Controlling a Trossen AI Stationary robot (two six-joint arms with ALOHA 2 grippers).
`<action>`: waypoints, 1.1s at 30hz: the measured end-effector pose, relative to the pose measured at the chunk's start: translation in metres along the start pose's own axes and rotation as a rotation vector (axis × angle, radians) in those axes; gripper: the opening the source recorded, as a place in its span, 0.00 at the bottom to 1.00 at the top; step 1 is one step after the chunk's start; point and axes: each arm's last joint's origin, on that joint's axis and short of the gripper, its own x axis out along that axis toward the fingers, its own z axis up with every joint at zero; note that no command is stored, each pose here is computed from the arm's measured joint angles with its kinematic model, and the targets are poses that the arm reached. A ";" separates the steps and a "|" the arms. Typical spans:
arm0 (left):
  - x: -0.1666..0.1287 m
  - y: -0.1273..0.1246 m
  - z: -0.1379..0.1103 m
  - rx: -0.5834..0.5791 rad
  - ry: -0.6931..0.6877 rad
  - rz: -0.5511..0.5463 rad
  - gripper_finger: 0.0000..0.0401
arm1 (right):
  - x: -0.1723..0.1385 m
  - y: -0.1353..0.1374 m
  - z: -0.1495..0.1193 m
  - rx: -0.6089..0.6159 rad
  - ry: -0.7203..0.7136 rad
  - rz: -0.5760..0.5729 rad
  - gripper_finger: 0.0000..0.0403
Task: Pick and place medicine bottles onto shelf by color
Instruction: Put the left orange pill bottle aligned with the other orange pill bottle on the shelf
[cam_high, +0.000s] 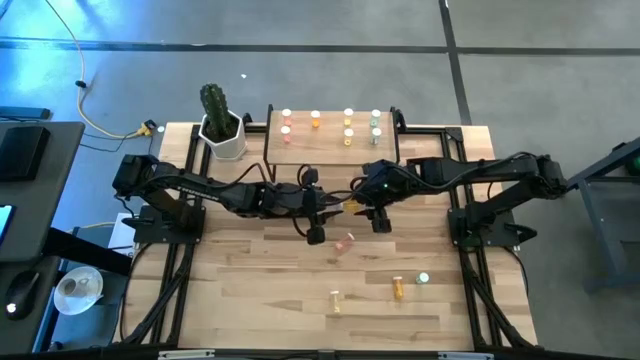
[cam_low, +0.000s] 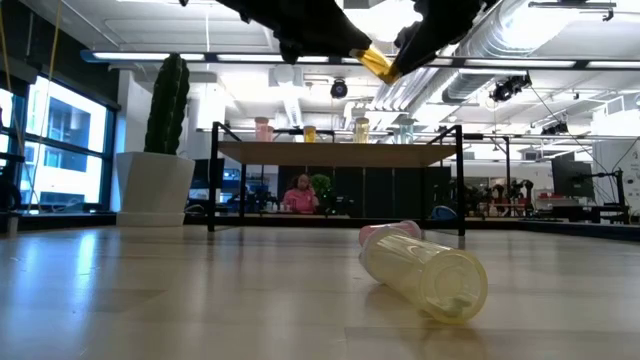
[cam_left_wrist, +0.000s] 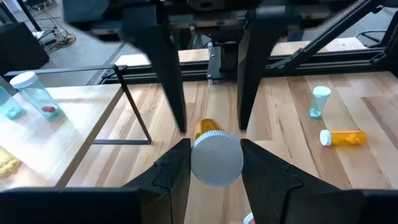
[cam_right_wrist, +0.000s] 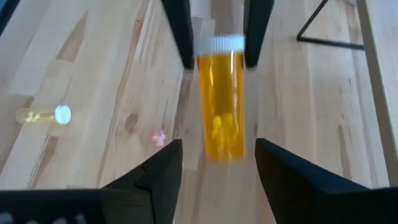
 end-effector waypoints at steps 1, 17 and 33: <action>-0.002 0.002 0.000 0.001 0.008 0.003 0.29 | -0.002 0.000 0.001 0.000 0.007 0.000 0.48; -0.052 0.105 0.022 -0.090 0.124 0.232 0.29 | -0.056 -0.009 0.032 -0.027 0.036 -0.245 0.48; -0.101 0.201 0.079 -0.309 0.299 0.296 0.29 | -0.057 -0.020 0.028 0.055 0.056 -0.273 0.48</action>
